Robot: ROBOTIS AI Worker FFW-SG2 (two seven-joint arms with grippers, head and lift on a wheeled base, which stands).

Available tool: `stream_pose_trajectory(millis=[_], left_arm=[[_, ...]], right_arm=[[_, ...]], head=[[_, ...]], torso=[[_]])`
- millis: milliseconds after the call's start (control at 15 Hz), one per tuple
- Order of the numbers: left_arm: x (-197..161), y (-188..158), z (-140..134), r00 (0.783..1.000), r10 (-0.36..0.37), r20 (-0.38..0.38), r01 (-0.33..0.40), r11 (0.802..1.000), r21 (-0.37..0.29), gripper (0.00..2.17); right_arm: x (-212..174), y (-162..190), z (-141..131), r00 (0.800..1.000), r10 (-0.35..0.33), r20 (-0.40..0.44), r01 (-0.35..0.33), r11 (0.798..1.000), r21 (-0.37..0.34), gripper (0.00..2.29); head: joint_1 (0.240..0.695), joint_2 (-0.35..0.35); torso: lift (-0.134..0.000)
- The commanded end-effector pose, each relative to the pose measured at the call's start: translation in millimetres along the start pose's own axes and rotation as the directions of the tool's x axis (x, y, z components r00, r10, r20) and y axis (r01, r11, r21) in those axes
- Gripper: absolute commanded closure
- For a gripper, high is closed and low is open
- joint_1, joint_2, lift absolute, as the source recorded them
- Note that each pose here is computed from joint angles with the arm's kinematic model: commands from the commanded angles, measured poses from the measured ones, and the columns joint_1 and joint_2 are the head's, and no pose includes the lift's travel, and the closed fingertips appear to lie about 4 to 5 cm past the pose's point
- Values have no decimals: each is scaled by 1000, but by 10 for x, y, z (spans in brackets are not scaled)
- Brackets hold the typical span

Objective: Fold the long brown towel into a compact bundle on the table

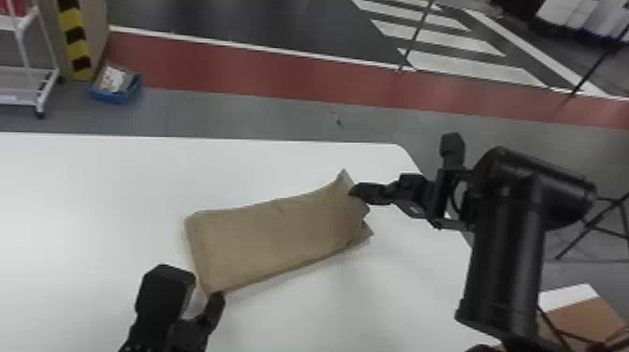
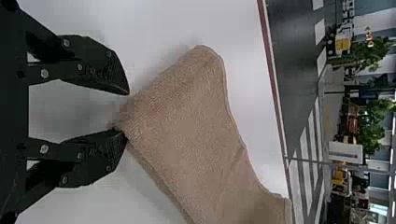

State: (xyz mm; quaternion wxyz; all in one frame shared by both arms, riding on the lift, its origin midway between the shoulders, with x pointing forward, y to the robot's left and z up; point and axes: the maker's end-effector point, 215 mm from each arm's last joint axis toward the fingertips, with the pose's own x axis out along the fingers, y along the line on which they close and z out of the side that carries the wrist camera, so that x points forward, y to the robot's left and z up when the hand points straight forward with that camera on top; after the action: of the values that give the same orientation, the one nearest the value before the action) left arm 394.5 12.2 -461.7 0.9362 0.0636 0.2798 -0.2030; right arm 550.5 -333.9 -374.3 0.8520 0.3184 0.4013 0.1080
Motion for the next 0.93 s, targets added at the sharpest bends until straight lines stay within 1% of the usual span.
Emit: stream_pose_trajectory(millis=[0,133,400,600,800,867], left_arm=[[-7,-63,52,1000,-11,13,11,1000,-2,90],[-47,-154,101,999,-25,24,25,1000,-3,90],[-32,-199,177,999,-37,35,37,999,-2,110],[53,-204,156,999,-38,26,38,999,12,178],[116,-188,132,999,-29,19,28,999,30,350],[116,-176,130,999,-26,18,25,999,29,350]], right_arm=[[21,54,-2,1000,11,-1,-11,1000,4,1156],[15,70,31,1000,10,3,-10,1000,1,1156],[24,88,31,1000,14,3,-14,1000,2,1156],[21,83,33,1000,15,6,-15,1000,6,1156],[20,93,41,1000,17,7,-17,1000,5,1156],[10,75,47,1000,15,8,-15,1000,6,1156]], head=[[695,-350],[695,-350],[695,-350],[695,-350],[695,-350],[695,-350]], torso=[[-125],[-125],[-125],[-125],[-125],[-125]])
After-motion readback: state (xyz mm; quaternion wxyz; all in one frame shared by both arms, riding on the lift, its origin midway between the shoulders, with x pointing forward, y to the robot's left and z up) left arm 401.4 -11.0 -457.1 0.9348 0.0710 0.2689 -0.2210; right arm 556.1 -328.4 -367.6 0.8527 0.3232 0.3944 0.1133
